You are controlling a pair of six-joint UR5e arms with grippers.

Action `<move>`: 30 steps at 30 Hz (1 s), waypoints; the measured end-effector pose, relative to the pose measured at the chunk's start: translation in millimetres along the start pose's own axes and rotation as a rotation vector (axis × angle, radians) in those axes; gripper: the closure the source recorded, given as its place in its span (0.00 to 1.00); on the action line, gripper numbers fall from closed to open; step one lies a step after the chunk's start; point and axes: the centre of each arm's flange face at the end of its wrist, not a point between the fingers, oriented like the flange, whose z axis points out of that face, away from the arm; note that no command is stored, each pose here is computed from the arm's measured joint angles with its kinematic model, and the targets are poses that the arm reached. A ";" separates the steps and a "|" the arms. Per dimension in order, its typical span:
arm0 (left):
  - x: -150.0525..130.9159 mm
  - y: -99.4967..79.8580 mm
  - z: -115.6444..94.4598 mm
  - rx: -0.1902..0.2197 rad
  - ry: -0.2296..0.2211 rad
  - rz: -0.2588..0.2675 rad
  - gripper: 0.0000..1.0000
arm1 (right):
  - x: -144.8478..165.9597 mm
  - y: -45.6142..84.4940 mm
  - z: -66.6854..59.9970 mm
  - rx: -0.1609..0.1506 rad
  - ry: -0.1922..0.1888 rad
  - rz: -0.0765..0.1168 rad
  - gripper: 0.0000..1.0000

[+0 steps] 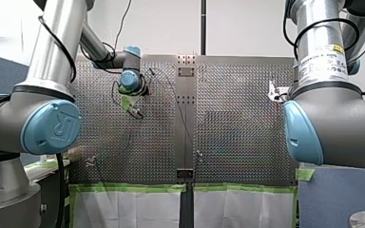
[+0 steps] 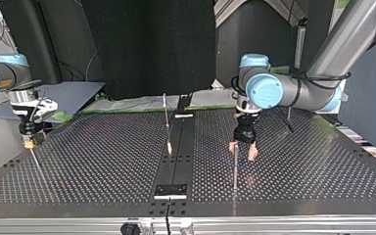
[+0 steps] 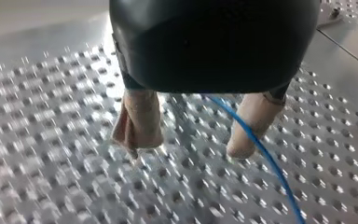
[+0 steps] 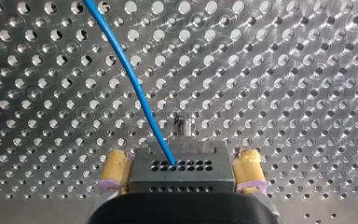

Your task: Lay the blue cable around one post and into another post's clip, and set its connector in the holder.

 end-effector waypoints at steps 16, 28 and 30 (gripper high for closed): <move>15.5 -2.9 -28.1 -0.031 0.065 0.072 0.00 | -0.2 -0.1 -0.5 0.000 -0.004 0.002 0.02; -2.9 -23.7 -55.2 -0.065 0.018 0.167 0.00 | -0.6 -0.6 -0.8 0.000 -0.008 0.003 0.02; -7.6 -28.8 -60.9 -0.070 0.014 0.187 0.00 | -0.5 -0.9 -0.8 0.001 -0.008 0.003 0.02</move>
